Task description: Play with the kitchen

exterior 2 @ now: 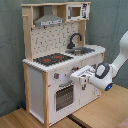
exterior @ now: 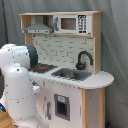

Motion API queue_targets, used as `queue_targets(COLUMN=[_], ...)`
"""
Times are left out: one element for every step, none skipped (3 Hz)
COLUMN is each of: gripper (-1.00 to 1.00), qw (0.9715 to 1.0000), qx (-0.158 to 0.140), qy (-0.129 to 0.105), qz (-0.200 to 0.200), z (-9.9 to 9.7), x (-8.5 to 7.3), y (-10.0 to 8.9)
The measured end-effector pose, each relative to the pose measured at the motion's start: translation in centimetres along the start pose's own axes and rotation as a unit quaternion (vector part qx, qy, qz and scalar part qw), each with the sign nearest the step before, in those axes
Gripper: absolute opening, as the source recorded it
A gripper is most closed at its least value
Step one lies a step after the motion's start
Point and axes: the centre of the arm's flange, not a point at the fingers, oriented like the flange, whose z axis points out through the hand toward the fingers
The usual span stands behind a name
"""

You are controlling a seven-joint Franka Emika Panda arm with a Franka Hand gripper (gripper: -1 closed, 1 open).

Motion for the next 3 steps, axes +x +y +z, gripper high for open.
queue_targets(gripper=[-1.0,-1.0,1.0], qw=[0.9986,0.9993,0.9993], qx=[-0.003,0.031,0.033], qy=[-0.006,-0.012,-0.012], qz=[-0.053,-0.018,-0.014], z=[-0.01,0.11,0.09], x=[0.1,-0.05,-0.06], y=[-0.05,0.12,0.06])
